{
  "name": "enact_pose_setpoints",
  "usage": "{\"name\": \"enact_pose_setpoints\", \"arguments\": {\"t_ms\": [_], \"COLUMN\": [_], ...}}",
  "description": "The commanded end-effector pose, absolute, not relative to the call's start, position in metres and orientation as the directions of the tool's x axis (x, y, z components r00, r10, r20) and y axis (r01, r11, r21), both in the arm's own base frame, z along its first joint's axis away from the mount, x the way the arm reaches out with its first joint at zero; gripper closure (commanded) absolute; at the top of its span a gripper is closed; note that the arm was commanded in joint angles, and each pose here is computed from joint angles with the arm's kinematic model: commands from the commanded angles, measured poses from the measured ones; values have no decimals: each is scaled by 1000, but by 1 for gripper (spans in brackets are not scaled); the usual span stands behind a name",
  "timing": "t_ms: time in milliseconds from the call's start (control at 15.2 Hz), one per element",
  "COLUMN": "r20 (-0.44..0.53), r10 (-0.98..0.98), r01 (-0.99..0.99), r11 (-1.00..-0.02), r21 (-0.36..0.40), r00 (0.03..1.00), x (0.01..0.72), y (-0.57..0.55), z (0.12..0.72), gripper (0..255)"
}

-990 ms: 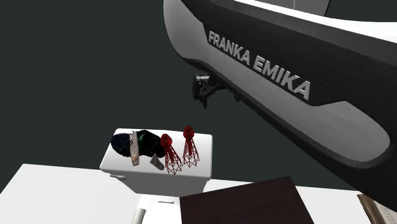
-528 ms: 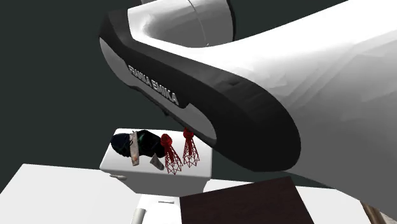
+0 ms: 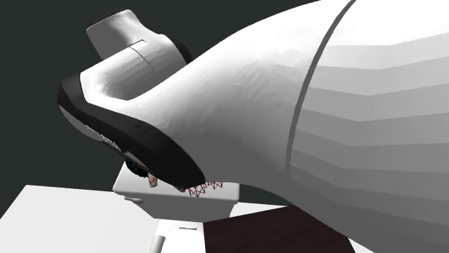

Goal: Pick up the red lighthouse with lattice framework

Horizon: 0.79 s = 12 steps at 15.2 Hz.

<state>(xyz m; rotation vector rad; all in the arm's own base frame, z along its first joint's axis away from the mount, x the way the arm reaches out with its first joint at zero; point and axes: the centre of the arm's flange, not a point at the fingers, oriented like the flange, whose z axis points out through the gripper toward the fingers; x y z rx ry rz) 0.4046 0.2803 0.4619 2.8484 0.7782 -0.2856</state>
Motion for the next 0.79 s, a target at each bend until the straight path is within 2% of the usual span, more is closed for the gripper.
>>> {"name": "enact_pose_setpoints", "arguments": {"t_ms": [0, 594, 660, 726], "r20": [-248, -248, -248, -248], "r10": [511, 511, 511, 511], "r01": [550, 550, 550, 550], "r11": [-827, -827, -827, -827], "r21": [120, 120, 120, 120], "r00": [823, 823, 823, 823], "x": [403, 403, 403, 403], "y": [295, 295, 294, 294], "z": [454, 414, 414, 414], "gripper": [0, 0, 255, 255]}}
